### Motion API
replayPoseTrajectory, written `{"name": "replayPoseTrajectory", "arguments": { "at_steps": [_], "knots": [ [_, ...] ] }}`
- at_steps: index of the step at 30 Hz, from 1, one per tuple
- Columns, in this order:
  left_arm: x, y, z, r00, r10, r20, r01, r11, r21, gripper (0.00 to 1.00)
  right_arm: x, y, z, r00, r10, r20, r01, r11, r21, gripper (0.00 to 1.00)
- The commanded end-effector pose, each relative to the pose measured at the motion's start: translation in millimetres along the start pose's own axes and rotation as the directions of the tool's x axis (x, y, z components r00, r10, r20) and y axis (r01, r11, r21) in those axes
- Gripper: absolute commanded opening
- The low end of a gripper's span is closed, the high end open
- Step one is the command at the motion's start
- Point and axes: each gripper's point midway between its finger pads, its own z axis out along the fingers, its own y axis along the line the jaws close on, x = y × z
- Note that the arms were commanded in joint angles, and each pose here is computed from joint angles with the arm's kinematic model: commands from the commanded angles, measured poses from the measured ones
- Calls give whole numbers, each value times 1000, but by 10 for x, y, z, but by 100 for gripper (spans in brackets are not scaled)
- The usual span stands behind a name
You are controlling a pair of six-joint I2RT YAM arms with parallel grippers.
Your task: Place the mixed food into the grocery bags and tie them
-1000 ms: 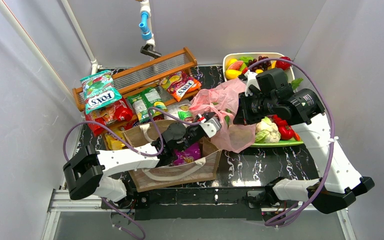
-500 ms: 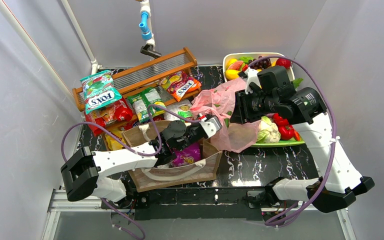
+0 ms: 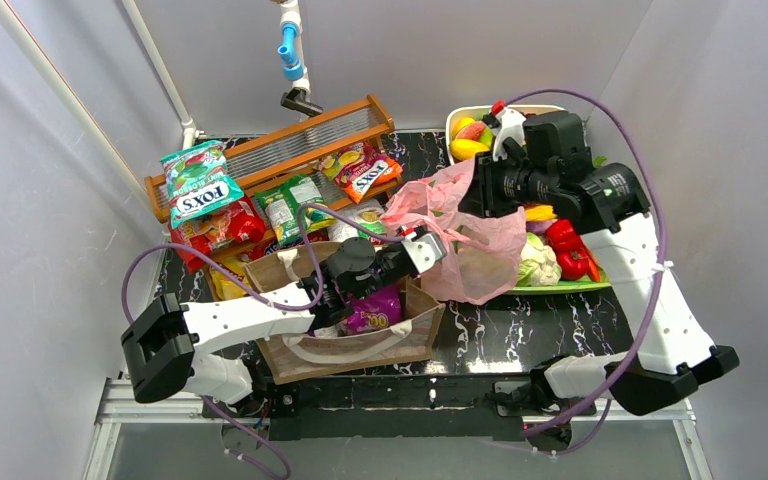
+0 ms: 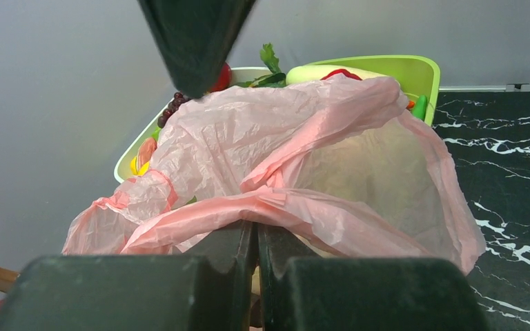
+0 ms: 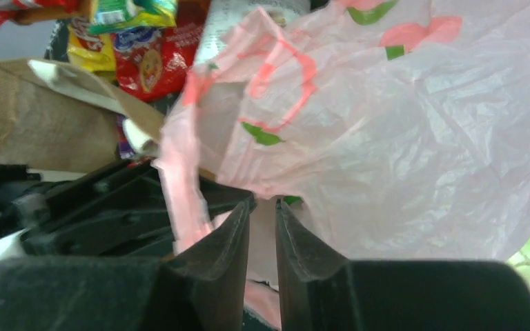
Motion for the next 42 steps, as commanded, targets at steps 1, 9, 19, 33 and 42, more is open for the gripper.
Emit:
{"name": "replayPoseTrajectory", "arguments": {
  "at_steps": [1, 9, 19, 33, 42],
  "knots": [
    [-366, 124, -55, 997, -15, 75, 15, 1000, -6, 0, 167, -150, 195, 999, 42, -12, -43, 997, -65, 27],
    [-440, 71, -92, 996, -28, 83, 25, 999, 36, 0, 532, 124, 234, 997, 74, -38, -83, 928, -362, 26],
    [-471, 52, -217, 994, -75, 84, 71, 996, 48, 0, 787, 516, -17, 999, 50, -20, -51, 791, -609, 38],
    [-438, 174, -170, 993, -102, 51, 103, 994, -20, 0, 787, 647, 13, 995, 67, -70, -97, 676, -731, 69],
    [-434, 296, -166, 994, -112, 20, 113, 990, -82, 0, 845, 589, 242, 996, 78, -54, -94, 768, -633, 69]
  ]
}}
